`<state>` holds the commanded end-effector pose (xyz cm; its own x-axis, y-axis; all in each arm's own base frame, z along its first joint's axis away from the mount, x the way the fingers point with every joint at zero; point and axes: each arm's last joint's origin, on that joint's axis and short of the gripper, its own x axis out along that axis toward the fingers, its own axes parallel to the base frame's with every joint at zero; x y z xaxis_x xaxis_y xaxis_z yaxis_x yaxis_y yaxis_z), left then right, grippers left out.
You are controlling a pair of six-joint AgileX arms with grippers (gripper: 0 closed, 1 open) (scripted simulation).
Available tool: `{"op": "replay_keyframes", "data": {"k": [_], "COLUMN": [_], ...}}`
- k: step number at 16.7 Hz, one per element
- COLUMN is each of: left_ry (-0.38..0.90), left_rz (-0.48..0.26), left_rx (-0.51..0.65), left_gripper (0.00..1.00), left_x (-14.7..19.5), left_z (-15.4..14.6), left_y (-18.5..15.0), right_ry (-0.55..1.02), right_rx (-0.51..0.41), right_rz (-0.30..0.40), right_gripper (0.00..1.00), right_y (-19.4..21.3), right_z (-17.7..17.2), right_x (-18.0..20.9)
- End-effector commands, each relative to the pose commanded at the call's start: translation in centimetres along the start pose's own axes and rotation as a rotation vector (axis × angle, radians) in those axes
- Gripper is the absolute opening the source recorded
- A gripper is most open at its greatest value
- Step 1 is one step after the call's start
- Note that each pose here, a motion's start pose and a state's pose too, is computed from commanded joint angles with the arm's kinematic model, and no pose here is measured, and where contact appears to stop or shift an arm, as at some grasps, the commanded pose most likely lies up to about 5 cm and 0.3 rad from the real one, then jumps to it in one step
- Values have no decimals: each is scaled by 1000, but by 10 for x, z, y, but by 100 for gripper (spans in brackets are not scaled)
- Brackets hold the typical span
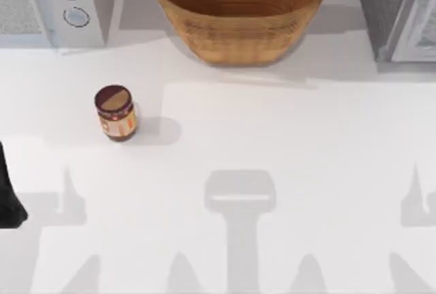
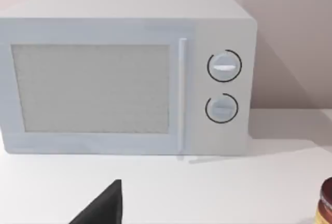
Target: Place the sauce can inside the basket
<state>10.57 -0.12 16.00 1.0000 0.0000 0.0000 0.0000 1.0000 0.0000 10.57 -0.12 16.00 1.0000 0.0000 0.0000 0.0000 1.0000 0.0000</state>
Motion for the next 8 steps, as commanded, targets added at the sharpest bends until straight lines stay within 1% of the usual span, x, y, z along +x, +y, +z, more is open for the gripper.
{"op": "replay_keyframes", "data": {"k": [4, 6, 8], "left_ry": [22, 74, 152], "left_rz": [-12, -44, -100], "left_rx": [22, 73, 150], "left_gripper": [100, 100, 100], "left_x": [1, 3, 7], "left_z": [3, 9, 18], "left_y": [0, -1, -1], "right_ry": [0, 0, 0], "right_rx": [0, 0, 0], "right_rz": [0, 0, 0], "right_gripper": [100, 100, 100], "right_y": [0, 0, 0], "right_z": [0, 0, 0], "right_x": [0, 0, 0]}}
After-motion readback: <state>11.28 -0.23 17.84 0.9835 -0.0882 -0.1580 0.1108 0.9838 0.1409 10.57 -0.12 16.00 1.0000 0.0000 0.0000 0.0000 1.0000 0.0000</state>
